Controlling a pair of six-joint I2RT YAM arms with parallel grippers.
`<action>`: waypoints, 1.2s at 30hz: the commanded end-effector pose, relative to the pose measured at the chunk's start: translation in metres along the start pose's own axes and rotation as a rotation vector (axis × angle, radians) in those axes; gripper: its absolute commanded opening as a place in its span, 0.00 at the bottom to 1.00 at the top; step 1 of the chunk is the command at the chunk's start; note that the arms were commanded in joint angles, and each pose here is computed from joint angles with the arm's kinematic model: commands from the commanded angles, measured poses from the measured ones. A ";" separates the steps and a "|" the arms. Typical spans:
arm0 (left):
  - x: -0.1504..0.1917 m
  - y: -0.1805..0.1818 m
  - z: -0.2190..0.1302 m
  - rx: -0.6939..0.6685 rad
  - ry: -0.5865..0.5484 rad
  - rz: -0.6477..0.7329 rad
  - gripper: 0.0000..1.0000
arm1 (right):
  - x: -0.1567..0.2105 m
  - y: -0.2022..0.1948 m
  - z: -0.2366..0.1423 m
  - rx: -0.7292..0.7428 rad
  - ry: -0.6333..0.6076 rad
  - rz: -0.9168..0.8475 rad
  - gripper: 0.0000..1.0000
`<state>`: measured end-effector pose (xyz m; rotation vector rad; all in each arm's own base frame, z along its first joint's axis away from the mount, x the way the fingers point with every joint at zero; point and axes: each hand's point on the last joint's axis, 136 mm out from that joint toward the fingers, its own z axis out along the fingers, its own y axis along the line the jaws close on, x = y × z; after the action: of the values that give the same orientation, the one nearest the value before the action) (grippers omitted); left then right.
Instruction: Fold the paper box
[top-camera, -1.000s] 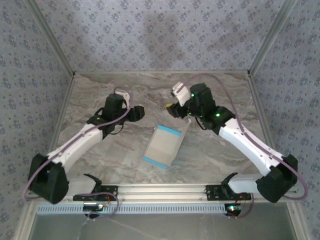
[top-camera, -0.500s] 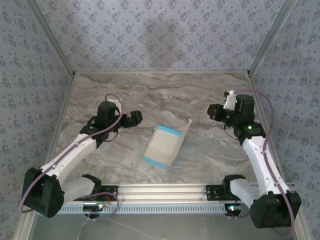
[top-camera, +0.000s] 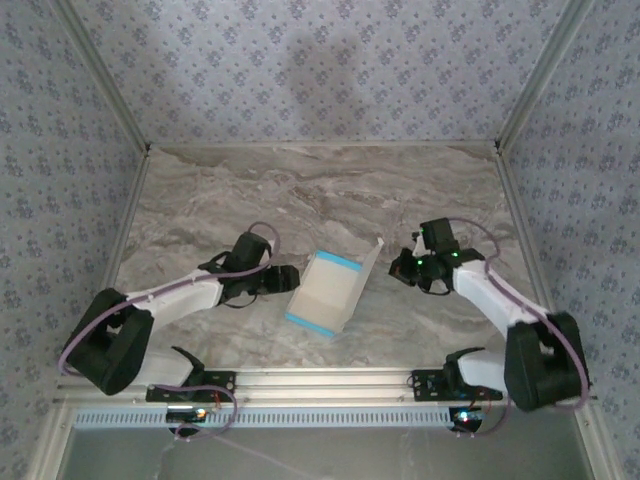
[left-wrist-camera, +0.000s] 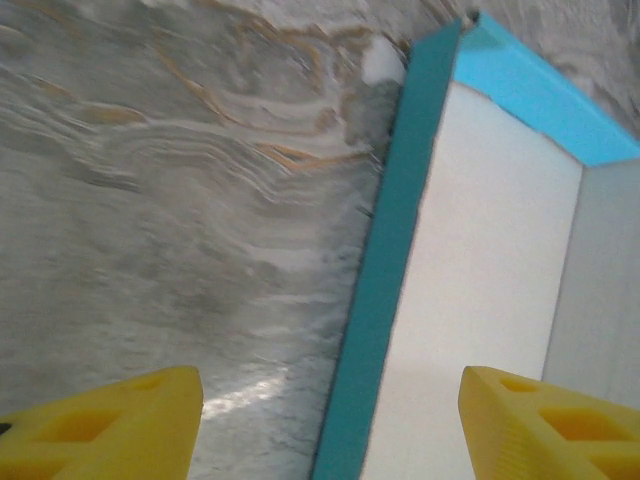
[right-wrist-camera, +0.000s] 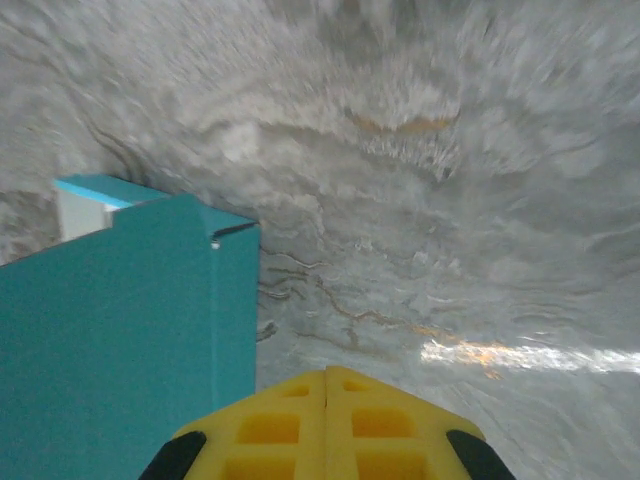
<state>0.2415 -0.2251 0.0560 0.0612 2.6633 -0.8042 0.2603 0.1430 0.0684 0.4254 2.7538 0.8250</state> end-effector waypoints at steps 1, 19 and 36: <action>0.000 -0.021 0.003 0.074 0.018 0.019 0.68 | -0.005 0.032 0.020 -0.090 0.056 0.006 0.00; 0.004 -0.084 0.018 0.334 0.167 0.003 0.68 | -0.054 0.148 0.112 -0.264 0.345 -0.170 0.04; -0.010 -0.067 0.010 0.214 0.081 0.009 0.75 | -0.126 0.116 -0.022 0.109 0.030 -0.349 0.46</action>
<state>0.2399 -0.2973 0.0844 0.1740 2.6638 -1.1737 0.4050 0.1982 0.1283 0.0023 2.8405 0.7070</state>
